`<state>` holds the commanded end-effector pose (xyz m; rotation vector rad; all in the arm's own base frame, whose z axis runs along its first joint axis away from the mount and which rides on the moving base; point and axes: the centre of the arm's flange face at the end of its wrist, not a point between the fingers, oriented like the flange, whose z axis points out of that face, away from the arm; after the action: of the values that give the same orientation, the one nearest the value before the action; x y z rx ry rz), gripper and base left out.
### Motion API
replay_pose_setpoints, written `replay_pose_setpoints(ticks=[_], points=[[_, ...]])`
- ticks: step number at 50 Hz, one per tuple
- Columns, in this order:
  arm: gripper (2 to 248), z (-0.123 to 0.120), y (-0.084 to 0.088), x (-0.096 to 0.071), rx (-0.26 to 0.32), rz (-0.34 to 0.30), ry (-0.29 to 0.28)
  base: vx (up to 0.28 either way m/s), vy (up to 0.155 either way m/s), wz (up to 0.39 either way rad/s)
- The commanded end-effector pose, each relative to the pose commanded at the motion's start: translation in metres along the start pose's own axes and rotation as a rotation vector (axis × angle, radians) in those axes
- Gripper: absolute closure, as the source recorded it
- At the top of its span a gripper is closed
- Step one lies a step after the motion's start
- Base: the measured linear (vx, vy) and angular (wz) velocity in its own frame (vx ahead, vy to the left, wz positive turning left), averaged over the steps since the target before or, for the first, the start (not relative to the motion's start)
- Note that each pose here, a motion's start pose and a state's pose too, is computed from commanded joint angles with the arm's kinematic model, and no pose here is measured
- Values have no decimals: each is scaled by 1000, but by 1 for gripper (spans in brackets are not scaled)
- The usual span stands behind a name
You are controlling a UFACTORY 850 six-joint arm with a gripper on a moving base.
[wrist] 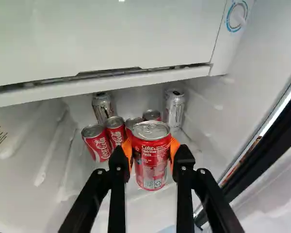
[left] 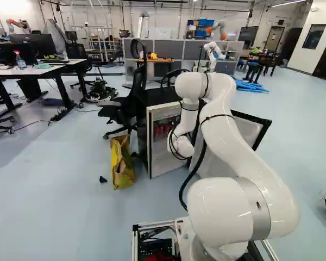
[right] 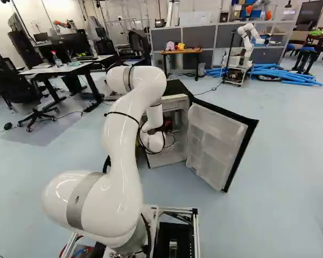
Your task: Grab a drink from the fridge
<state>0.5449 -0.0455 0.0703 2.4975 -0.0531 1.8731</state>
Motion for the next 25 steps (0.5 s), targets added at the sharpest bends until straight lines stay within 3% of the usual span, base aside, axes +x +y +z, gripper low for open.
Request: replay_pose_setpoints(ticks=[25], points=[[154, -58, -1, 24, -3, 3, -46, 0, 0, 0]])
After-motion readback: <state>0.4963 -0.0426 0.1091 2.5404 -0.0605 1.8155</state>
